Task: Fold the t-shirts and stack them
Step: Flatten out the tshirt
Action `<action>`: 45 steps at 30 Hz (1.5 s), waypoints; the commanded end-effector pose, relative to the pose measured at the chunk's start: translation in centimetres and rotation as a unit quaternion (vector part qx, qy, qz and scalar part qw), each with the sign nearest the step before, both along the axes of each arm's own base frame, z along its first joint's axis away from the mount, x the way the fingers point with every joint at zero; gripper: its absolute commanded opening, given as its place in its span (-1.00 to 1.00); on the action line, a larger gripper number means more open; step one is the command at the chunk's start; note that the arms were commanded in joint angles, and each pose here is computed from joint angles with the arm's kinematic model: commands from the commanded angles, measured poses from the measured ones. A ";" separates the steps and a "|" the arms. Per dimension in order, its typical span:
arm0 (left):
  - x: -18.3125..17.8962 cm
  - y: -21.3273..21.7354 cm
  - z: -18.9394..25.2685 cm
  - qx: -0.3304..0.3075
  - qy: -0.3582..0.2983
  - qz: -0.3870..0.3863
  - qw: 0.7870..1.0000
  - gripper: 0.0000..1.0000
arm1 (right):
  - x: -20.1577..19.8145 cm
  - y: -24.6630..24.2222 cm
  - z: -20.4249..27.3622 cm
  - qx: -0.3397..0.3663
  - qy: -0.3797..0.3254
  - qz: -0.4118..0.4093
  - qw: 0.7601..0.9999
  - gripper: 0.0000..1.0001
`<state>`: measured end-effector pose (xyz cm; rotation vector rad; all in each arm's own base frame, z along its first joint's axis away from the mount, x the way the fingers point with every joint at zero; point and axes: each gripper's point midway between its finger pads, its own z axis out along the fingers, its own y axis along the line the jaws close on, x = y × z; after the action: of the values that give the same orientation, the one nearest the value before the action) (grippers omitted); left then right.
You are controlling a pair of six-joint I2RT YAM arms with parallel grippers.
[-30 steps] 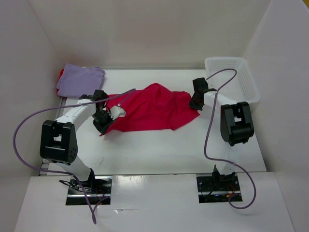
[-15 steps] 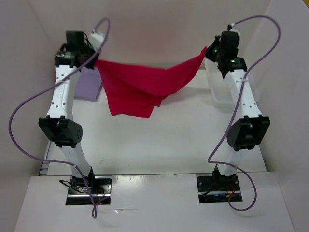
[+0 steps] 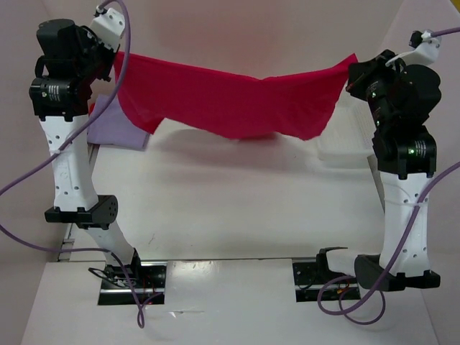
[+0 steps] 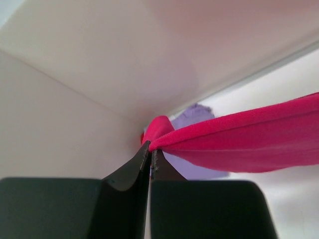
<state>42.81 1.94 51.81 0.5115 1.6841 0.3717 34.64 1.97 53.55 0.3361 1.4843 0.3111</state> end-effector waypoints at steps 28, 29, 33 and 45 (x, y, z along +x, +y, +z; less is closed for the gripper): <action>5.5 -0.3 5.3 -0.072 -0.145 0.051 0.985 -1.00 | 13.2 0.9 4.1 -0.030 -0.029 -0.001 0.999 -1.00; 5.5 -0.3 5.3 -0.072 -0.145 0.051 0.985 -1.00 | 11.9 -0.1 5.0 -0.030 -0.034 -0.015 0.999 -1.00; 6.0 -1.1 2.8 -0.056 -0.099 0.037 0.993 -1.00 | 11.8 -1.1 2.9 -0.031 0.003 -0.034 0.999 -1.00; 4.3 -3.3 -14.9 0.042 0.233 -0.110 0.965 -1.00 | 7.5 2.5 -16.4 -0.026 0.189 -0.005 0.982 -1.00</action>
<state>50.82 -1.33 38.60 0.7204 1.9715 0.2147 44.31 4.02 37.11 0.3429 1.9226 0.1530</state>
